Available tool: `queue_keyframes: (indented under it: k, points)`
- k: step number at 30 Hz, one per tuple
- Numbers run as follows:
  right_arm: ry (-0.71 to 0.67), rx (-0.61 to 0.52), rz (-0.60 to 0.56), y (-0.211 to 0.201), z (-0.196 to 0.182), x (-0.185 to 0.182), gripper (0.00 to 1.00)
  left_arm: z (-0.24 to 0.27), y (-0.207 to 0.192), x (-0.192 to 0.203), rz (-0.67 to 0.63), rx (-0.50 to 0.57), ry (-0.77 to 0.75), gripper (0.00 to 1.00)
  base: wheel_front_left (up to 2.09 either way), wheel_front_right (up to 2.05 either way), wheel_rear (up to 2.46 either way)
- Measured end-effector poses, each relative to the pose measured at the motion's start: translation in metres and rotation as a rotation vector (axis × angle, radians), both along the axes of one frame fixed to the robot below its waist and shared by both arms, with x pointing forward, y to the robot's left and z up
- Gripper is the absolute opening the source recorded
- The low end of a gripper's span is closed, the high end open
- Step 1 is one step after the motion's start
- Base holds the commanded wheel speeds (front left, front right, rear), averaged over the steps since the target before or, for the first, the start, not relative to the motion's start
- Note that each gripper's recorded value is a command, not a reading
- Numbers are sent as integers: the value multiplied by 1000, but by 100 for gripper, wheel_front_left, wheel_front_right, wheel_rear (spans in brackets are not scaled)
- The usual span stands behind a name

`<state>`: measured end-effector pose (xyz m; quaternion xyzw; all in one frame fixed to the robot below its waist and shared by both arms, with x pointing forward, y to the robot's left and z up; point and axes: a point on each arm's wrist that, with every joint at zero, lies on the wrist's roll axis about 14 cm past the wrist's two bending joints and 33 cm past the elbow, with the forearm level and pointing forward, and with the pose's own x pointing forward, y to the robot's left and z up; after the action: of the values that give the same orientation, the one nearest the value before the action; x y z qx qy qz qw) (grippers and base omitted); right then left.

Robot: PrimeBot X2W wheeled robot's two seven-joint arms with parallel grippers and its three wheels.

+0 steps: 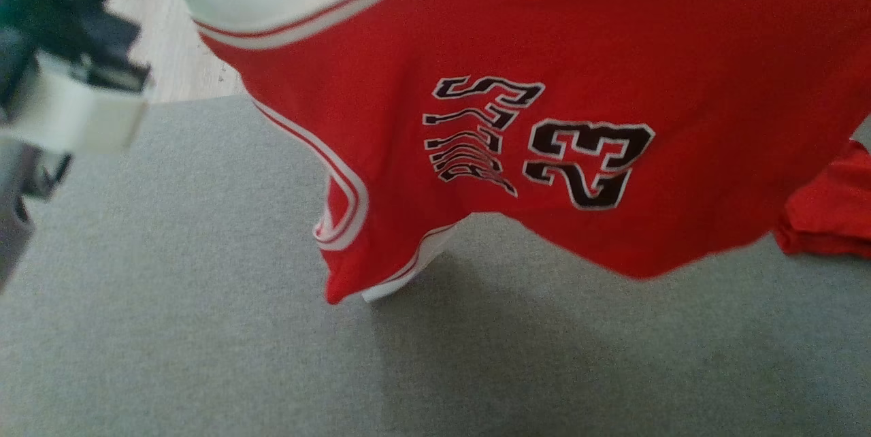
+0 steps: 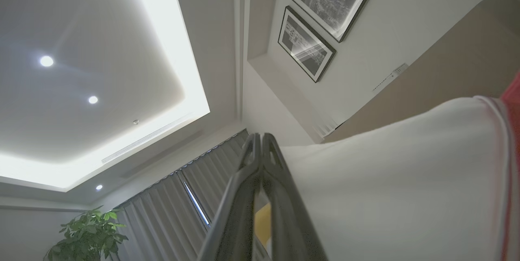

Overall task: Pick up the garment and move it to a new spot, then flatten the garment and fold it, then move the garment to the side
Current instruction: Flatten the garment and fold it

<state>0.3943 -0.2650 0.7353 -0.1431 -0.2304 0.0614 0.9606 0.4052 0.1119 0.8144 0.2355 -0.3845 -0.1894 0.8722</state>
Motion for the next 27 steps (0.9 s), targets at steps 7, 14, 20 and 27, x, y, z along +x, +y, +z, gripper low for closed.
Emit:
queue_keyframes:
  k: [7, 14, 20, 27]
  points:
    - [85, -25, 11, 9, -3, 31, 0, 11, -5, 39, 19, 69, 59, 0, 0, 0, 0]
    - [198, -24, 44, 27, -31, 114, 0, -27, 1, 129, 106, 145, 169, 0, 0, 0, 0]
    - [112, -33, 35, 31, -25, 182, 0, -7, 5, 187, 176, 119, 47, 0, 0, 0, 0]
    - [95, -104, 24, 35, -45, 226, 0, 1, -19, 196, 116, 98, -66, 0, 0, 0, 0]
